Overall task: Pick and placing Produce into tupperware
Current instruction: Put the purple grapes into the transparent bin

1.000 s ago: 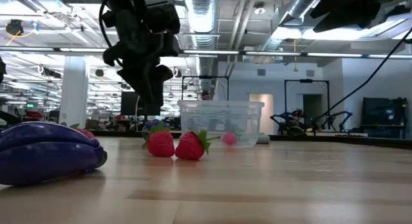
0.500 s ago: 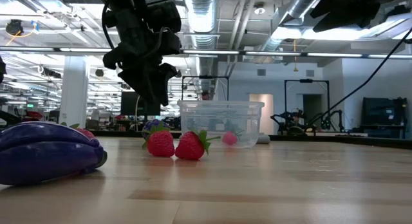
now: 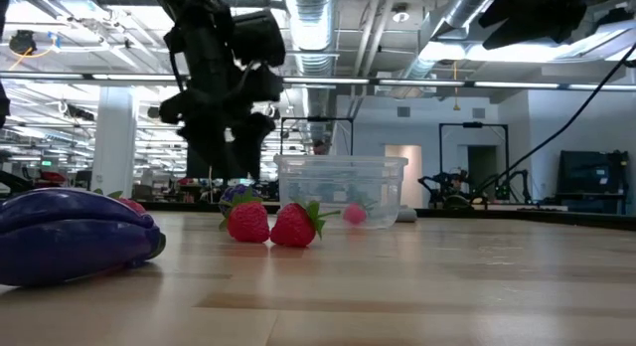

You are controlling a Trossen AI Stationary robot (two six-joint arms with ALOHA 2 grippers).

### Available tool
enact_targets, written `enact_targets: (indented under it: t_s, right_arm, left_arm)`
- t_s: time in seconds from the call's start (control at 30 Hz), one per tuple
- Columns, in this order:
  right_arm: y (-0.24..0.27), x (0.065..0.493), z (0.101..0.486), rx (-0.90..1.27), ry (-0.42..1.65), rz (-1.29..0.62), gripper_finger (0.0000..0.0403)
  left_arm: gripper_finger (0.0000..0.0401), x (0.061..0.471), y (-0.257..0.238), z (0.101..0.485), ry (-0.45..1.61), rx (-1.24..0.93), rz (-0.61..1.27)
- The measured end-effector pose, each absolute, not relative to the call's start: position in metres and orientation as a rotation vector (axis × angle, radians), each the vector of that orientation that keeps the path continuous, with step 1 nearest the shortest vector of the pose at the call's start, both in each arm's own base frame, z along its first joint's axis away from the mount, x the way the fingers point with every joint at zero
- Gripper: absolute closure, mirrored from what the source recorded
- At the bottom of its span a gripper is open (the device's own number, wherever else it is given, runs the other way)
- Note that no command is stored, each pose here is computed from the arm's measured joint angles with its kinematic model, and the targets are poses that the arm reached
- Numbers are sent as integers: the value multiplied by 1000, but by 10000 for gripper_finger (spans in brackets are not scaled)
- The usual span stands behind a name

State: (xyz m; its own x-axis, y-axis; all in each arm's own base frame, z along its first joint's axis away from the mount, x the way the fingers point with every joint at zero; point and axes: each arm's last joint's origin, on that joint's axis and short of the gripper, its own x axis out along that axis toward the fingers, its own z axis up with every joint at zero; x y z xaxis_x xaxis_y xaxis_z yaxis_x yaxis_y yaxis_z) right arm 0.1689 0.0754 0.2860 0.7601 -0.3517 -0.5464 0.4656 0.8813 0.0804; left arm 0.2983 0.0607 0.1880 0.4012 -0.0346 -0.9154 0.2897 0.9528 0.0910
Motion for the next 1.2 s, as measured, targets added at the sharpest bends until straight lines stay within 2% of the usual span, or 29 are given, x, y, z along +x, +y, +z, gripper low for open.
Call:
enact_targets:
  t_s: [0.63,0.9,1.03,1.2]
  right_arm:
    - [76,169,286,217,549,-448,143]
    - [75,169,286,215,552,-449,143]
    - [75,169,286,213,553,-449,143]
    - [75,169,286,213,553,-449,143]
  left_arm:
    - [72,313,64,152,1207,153,-202]
    - [74,312,64,149,1222,136,-190]
    - [93,311,64,149,1236,136,-174]
    - [134,310,64,149,1251,134,-174]
